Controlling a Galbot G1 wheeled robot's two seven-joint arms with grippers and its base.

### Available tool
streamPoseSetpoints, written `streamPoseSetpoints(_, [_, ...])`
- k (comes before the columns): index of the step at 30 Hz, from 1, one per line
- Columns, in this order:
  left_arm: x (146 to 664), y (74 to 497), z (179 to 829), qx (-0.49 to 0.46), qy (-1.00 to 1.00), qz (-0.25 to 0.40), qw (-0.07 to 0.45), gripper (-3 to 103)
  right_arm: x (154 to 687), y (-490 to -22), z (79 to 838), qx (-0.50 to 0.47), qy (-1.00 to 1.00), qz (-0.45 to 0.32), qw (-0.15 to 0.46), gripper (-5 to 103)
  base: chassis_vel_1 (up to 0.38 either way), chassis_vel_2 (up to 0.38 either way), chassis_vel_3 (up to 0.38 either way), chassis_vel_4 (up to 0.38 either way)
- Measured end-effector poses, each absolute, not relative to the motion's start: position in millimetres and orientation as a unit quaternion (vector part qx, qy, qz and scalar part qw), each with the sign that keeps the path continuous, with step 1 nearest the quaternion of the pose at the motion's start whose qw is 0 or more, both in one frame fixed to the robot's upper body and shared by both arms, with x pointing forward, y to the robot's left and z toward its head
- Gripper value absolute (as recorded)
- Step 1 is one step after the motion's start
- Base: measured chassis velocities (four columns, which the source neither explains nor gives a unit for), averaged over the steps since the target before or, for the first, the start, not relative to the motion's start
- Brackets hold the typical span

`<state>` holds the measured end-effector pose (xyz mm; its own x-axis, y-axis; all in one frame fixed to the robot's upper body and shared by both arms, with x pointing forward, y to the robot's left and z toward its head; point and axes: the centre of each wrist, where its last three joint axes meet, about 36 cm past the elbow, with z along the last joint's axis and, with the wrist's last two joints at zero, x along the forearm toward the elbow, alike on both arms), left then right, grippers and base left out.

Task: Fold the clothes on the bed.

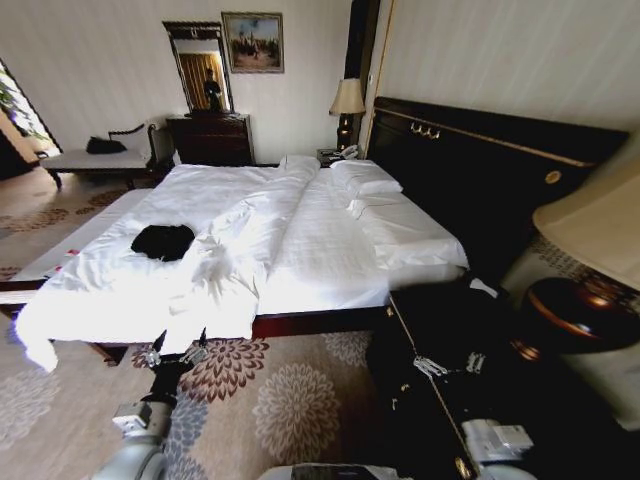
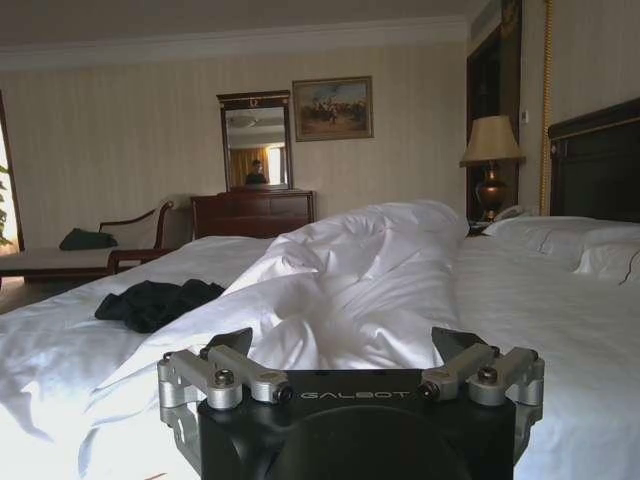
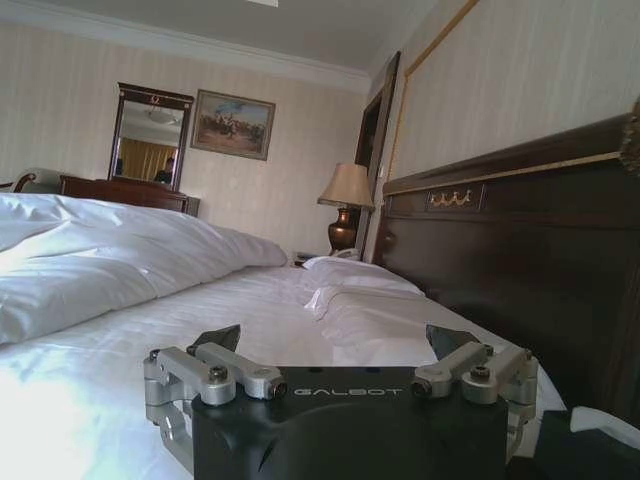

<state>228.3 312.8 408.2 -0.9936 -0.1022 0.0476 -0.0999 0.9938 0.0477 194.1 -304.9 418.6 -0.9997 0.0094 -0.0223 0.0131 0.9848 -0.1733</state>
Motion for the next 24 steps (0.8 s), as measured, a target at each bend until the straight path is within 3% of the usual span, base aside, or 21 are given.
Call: streamPoseSetpoints(24, [225.3, 313.4, 405.4, 0.053, -0.998, -0.019, 0.029, 100, 192.9, -301.2, 413.2, 0.013, 0.996, -0.085, 0.001, 100, -0.178, 0.179, 0.169, -0.179])
